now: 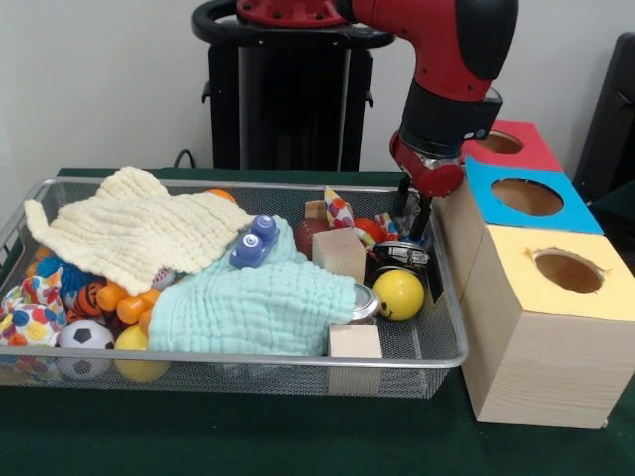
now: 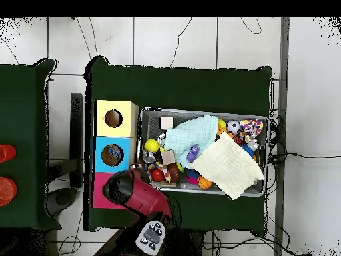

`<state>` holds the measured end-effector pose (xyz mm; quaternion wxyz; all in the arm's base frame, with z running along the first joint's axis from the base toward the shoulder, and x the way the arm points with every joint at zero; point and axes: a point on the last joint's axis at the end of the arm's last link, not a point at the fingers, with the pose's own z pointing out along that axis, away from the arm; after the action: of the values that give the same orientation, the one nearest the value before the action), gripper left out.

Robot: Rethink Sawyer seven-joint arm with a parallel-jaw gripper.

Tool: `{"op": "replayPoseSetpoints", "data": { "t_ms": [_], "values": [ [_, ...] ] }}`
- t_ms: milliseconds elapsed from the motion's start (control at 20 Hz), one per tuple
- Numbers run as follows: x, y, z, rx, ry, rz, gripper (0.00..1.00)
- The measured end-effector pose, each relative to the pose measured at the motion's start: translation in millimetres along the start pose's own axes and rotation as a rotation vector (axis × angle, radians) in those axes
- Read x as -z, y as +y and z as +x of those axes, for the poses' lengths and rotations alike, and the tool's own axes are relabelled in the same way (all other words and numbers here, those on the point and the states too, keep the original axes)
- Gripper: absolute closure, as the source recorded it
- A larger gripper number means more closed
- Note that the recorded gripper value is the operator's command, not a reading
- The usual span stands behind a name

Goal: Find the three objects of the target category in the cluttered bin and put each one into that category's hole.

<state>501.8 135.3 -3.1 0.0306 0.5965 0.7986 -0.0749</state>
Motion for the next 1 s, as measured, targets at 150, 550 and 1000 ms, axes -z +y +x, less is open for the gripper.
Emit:
{"op": "replayPoseSetpoints", "data": {
  "t_ms": [150, 550, 1000],
  "values": [
    [-3.8, -2.9, -4.0, -0.014, 0.011, 0.009, 0.00],
    [-11.1, -8.6, -7.9, -0.041, 0.046, 0.028, 0.00],
    [-16.5, -10.3, -16.8, -0.077, 0.119, 0.022, 0.00]
  ]
}}
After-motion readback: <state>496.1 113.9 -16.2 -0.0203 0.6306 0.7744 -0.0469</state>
